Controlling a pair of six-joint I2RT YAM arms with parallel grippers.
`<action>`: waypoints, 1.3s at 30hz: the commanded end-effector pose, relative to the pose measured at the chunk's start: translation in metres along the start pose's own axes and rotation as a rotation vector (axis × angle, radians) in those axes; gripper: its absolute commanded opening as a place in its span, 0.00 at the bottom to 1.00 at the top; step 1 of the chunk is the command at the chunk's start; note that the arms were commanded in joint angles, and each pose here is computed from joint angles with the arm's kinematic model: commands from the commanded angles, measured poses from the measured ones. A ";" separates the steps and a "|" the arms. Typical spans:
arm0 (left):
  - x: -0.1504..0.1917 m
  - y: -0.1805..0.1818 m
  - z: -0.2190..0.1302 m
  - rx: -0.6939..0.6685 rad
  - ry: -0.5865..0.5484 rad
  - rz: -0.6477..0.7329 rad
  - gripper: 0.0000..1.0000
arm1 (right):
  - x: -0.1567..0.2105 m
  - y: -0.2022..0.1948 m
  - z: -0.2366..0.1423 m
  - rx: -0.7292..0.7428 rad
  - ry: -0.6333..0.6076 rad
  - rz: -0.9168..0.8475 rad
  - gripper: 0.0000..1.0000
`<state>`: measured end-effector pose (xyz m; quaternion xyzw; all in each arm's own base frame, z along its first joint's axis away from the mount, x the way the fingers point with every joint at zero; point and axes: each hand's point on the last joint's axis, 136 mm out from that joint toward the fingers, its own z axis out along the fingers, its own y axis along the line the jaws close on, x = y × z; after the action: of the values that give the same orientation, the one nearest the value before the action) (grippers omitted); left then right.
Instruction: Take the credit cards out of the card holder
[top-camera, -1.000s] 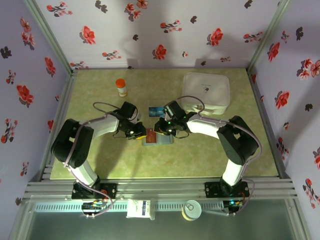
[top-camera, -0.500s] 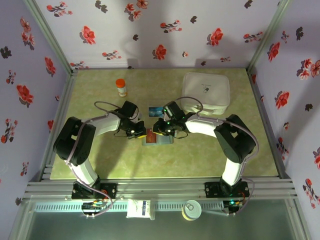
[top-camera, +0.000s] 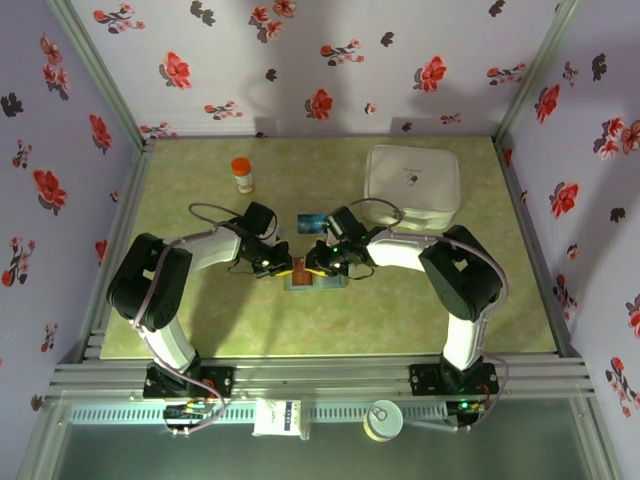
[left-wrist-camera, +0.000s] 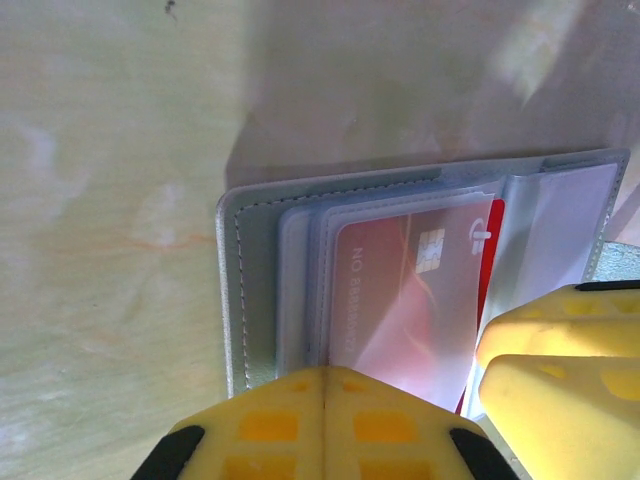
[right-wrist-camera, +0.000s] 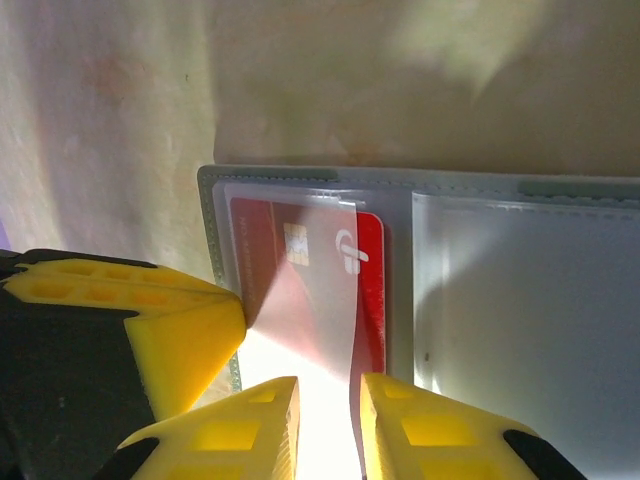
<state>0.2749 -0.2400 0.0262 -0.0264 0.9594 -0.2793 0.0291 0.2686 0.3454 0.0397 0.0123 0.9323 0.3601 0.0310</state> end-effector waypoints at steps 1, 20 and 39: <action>0.009 0.013 0.005 -0.039 0.023 -0.012 0.05 | -0.003 0.012 0.005 -0.038 0.006 -0.006 0.24; 0.009 0.013 0.002 -0.035 0.017 -0.013 0.05 | -0.001 -0.005 0.006 0.071 0.007 -0.011 0.24; 0.004 -0.001 -0.012 -0.013 -0.008 0.007 0.05 | -0.004 0.003 -0.011 0.107 -0.026 -0.055 0.24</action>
<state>0.2730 -0.2386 0.0268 -0.0269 0.9595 -0.2788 0.0290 0.2697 0.3391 0.0329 0.0047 0.9501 0.3102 0.0339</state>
